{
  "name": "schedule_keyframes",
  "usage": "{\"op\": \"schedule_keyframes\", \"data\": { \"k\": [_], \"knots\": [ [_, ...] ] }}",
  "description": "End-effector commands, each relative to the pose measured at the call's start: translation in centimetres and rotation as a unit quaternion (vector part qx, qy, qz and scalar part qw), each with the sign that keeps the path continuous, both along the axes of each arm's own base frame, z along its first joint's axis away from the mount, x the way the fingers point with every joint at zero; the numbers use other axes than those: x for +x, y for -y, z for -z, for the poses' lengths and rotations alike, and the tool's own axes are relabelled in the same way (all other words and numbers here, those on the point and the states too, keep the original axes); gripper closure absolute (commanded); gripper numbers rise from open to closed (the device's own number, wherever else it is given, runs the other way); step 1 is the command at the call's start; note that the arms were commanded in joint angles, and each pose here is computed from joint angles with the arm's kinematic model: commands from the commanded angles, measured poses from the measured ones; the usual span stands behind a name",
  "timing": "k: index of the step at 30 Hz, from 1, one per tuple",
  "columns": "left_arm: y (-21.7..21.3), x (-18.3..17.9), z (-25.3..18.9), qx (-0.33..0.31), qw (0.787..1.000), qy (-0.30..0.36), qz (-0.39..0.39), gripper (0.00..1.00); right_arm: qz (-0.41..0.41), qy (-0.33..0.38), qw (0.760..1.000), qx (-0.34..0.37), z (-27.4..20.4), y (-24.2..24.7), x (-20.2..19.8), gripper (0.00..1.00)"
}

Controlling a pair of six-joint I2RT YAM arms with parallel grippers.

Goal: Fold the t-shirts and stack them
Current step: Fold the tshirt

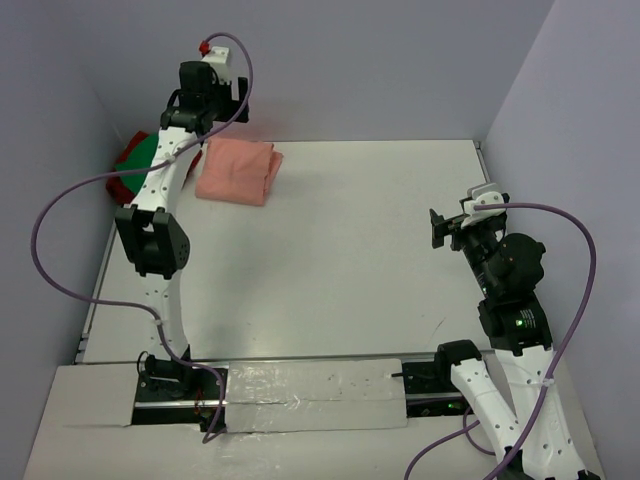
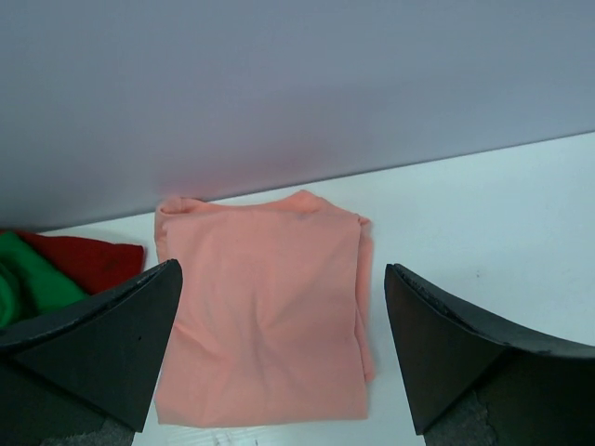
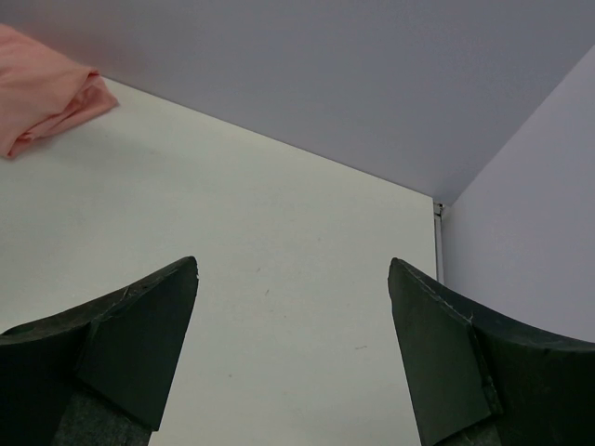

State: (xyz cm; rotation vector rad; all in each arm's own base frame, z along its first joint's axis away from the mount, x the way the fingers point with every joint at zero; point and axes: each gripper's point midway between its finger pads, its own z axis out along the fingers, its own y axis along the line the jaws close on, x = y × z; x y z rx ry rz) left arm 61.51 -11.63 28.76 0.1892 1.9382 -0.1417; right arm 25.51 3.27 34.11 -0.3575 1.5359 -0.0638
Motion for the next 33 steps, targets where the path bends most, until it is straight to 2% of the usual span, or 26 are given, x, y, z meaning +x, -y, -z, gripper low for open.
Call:
{"op": "schedule_keyframes", "data": {
  "k": [1,7,9,10,13,17,19,22,24,25,26,29,31,33],
  "knots": [
    [0.2,0.2,3.6,0.003,0.999,-0.046,-0.009,0.01,-0.002,0.000,1.000,-0.002,0.1,0.0,0.2,0.11],
    [-0.4,-0.2,13.3,0.010,0.986,-0.165,-0.015,0.01,-0.003,-0.003,1.000,-0.003,0.4,-0.1,0.3,0.11],
    [-0.6,-1.0,17.3,0.022,0.976,-0.218,-0.013,0.01,-0.003,-0.001,1.000,-0.003,0.3,-0.1,0.2,0.11],
    [-0.7,-0.9,17.6,0.021,0.974,-0.225,-0.015,0.01,-0.002,-0.002,1.000,-0.002,0.4,0.0,0.2,0.11],
    [-1.1,-2.9,23.2,0.020,0.952,-0.304,-0.014,0.01,-0.001,-0.001,1.000,-0.003,0.3,0.0,0.2,0.11],
    [-1.3,-5.3,26.7,0.017,0.931,-0.365,0.000,0.01,0.000,0.004,1.000,-0.002,0.0,0.1,-0.1,0.11],
    [-1.5,-7.1,28.9,0.025,0.913,-0.406,0.002,0.01,0.000,0.003,1.000,-0.001,0.0,0.1,-0.2,0.11],
    [-2.2,-8.3,30.9,0.030,0.900,-0.436,0.000,0.02,-0.004,0.012,1.000,0.003,-0.6,0.0,-0.6,0.11],
    [-2.5,-8.5,31.3,0.028,0.898,-0.440,-0.002,0.08,-0.004,0.017,1.000,0.005,-0.8,0.0,-0.9,0.11],
    [-2.5,-8.4,31.3,0.019,0.898,-0.440,-0.002,0.15,-0.002,0.019,1.000,0.004,-0.9,0.1,-0.9,0.11],
    [-2.6,-8.3,31.4,0.016,0.898,-0.440,-0.003,0.31,-0.003,0.021,1.000,0.004,-1.1,0.1,-1.1,0.11],
    [-2.3,-8.6,32.0,0.003,0.892,-0.452,0.001,0.63,-0.001,0.022,1.000,0.003,-1.1,0.2,-1.3,0.11],
    [-2.1,-9.1,32.5,0.001,0.888,-0.461,0.008,0.72,0.000,0.022,1.000,0.002,-1.1,0.3,-1.4,0.11],
    [-2.0,-9.3,32.7,-0.002,0.889,-0.458,0.014,0.74,0.000,0.025,1.000,0.004,-1.4,0.2,-1.6,0.11]
  ]
}}
